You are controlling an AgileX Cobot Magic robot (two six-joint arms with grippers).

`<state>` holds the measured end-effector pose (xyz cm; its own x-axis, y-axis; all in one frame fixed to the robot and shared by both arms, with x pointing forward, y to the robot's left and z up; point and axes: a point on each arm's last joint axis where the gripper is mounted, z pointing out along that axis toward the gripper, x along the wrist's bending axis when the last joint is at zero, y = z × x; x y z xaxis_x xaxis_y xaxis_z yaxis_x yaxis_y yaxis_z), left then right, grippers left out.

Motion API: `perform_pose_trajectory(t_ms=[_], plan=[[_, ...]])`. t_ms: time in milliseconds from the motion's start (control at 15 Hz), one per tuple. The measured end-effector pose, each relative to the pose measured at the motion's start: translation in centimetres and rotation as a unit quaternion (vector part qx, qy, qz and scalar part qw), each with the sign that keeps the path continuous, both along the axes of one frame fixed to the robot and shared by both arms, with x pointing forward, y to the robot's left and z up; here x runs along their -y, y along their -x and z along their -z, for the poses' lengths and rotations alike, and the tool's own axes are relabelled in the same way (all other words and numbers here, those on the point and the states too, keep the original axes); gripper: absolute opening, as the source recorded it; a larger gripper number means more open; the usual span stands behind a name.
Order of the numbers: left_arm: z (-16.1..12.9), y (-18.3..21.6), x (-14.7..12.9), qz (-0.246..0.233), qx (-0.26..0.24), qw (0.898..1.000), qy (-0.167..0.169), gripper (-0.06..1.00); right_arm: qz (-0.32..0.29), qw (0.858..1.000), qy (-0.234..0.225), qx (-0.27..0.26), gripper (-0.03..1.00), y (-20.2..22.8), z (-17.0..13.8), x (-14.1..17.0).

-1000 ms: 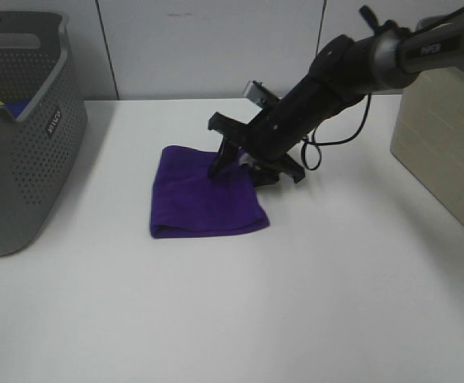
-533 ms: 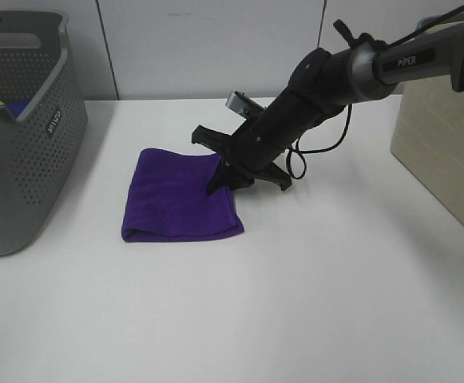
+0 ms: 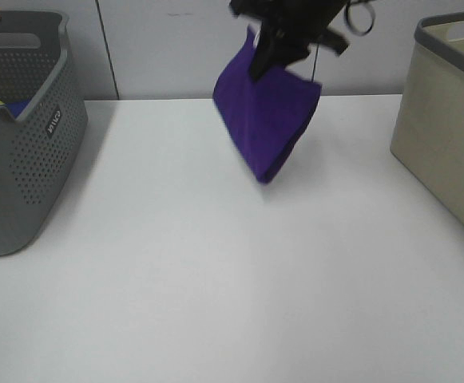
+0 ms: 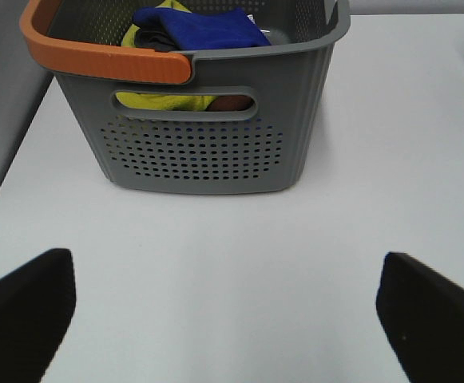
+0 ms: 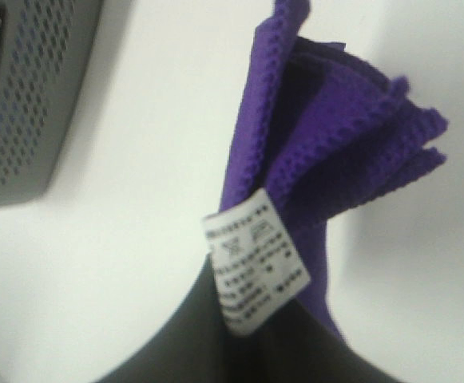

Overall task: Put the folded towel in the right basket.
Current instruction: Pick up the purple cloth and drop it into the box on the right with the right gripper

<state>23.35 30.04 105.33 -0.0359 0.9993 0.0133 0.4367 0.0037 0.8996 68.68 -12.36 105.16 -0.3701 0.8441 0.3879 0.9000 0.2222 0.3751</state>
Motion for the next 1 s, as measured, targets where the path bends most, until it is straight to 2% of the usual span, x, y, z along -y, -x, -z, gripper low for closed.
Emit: perform_pose_trajectory(t_ms=[133,200,333,400,533,733,1000], plan=[[0.0,0.0,0.0,0.0,0.0,1.0,0.0,0.99,0.083,0.992,-0.012,0.089,0.04,-0.7,-7.0,6.6],[0.0,0.0,0.0,0.0,0.0,1.0,0.0,0.99,0.163,0.972,0.005,0.17,0.04,0.6,-13.1,13.1],[0.0,0.0,0.0,0.0,0.0,1.0,0.0,0.99,0.234,0.946,0.032,0.22,0.04,2.7,-16.9,19.2],[0.0,0.0,0.0,0.0,0.0,1.0,0.0,0.99,0.264,0.936,0.05,0.227,0.04,3.3,-17.4,21.8],[0.0,0.0,0.0,0.0,0.0,1.0,0.0,0.99,0.296,0.926,0.085,0.216,0.04,3.5,-16.7,24.9],[0.0,0.0,0.0,0.0,0.0,1.0,0.0,0.99,0.307,0.924,0.142,0.176,0.04,3.3,-14.3,26.4],[0.0,0.0,0.0,0.0,0.0,1.0,0.0,0.99,0.301,0.919,0.242,0.085,0.04,2.7,-8.4,28.2]])
